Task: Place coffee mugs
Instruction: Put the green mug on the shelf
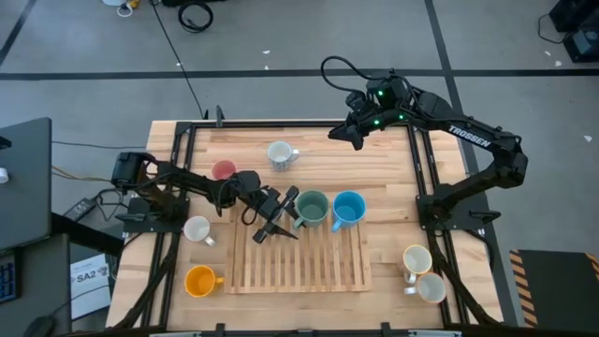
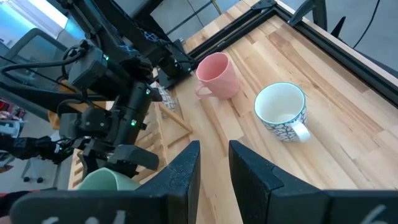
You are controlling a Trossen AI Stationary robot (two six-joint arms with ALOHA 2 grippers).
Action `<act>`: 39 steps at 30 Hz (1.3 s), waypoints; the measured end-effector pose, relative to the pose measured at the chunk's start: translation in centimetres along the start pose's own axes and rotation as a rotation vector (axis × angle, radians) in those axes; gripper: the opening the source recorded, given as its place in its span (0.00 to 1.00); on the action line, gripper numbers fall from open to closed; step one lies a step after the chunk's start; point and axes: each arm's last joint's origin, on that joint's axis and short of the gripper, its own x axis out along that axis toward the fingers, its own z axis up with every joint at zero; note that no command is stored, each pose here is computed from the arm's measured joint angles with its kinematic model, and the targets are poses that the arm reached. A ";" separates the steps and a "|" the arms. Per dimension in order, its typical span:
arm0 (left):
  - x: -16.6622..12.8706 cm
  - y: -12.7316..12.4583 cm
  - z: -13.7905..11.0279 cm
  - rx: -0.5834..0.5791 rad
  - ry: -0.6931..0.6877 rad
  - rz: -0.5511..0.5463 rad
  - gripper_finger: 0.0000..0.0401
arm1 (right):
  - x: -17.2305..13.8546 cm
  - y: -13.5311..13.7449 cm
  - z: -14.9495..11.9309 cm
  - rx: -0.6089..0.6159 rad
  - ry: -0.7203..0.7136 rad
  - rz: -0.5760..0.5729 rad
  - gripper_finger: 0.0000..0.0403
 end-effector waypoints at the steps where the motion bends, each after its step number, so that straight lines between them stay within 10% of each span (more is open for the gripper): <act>1: 0.0 0.1 0.0 -0.003 0.001 0.003 0.46 | 0.0 0.0 0.0 0.000 0.000 0.000 0.22; 39: -1.1 0.4 1.2 -0.045 0.029 0.027 0.46 | 0.0 0.0 0.0 0.000 0.002 0.004 0.22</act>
